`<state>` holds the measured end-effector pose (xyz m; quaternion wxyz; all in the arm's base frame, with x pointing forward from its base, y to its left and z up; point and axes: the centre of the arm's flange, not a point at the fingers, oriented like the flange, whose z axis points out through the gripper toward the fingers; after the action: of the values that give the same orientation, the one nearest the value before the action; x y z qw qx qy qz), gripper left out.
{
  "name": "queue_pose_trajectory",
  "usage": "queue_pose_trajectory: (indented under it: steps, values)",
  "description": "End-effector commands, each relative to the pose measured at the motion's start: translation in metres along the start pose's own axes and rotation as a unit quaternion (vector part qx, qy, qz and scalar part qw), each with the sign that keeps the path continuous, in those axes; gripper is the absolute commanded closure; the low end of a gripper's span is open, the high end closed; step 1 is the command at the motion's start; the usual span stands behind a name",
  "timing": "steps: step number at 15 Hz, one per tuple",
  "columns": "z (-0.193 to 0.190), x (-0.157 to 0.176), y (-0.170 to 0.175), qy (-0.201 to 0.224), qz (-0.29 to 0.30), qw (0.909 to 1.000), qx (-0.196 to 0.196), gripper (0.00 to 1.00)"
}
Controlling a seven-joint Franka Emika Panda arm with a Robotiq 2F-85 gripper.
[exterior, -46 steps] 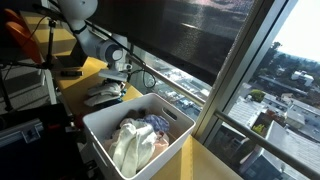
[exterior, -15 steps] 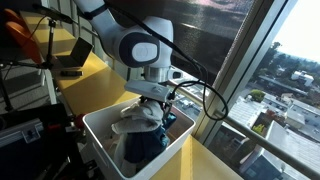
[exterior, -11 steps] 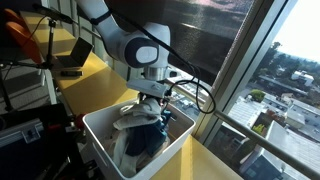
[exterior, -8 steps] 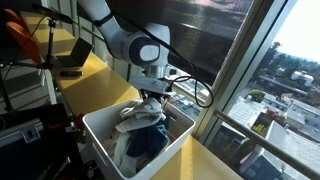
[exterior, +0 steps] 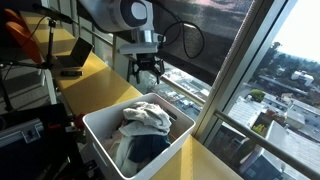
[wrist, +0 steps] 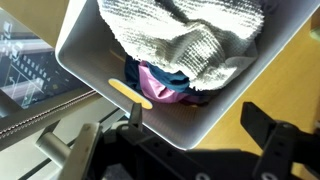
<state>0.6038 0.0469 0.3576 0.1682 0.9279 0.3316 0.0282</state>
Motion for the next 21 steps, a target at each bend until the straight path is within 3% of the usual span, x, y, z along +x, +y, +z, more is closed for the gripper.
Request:
queue_pose_trajectory:
  steps: [1, 4, 6, 9, 16, 21]
  values:
    - [-0.019, 0.019, -0.063, -0.006, -0.067, 0.9977, -0.002, 0.0]
    - [0.003, 0.042, -0.132, -0.004, -0.136, 0.9901, 0.033, 0.0]
    - [0.032, 0.051, -0.17, -0.025, -0.179, 0.9824, 0.047, 0.0]
    - [0.073, 0.049, -0.204, -0.057, -0.253, 0.9632, 0.072, 0.0]
    - [0.114, 0.029, -0.208, -0.126, -0.38, 0.9102, 0.106, 0.0]
    - [0.12, 0.016, -0.217, -0.15, -0.411, 0.8896, 0.131, 0.0]
